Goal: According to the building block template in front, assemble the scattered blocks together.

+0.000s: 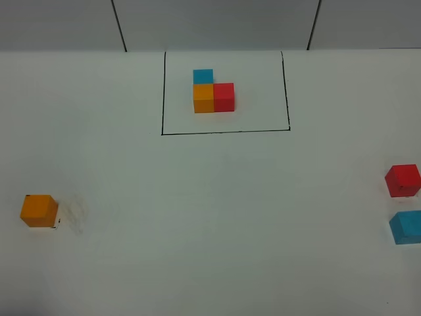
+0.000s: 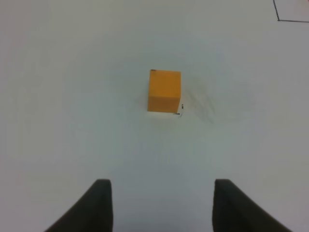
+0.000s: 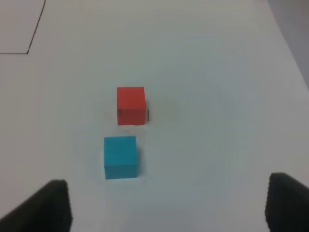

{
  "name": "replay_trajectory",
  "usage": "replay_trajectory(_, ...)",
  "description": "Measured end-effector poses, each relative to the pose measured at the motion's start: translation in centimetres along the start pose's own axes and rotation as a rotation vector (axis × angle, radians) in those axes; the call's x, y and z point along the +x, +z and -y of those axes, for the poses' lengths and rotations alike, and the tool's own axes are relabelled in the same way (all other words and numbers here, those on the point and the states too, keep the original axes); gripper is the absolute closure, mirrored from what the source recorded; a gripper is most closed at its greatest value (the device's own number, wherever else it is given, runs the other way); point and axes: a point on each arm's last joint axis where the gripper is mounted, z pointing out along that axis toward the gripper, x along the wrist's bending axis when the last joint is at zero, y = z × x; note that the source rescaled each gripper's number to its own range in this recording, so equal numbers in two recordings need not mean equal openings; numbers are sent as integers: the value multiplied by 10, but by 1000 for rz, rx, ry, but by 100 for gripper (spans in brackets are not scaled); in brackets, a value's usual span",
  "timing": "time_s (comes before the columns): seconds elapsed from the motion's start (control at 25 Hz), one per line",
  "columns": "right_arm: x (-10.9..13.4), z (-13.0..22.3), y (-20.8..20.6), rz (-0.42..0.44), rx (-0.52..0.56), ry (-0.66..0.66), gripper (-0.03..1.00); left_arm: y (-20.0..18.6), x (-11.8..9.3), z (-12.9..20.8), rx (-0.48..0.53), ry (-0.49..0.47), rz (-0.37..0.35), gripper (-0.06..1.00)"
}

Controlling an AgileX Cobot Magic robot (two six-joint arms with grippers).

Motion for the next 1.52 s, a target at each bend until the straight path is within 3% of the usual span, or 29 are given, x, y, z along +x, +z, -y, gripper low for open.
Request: replay_trajectory(1.52, 0, 0, 0, 0, 0, 0, 16, 0, 0, 0, 0, 1, 0, 33)
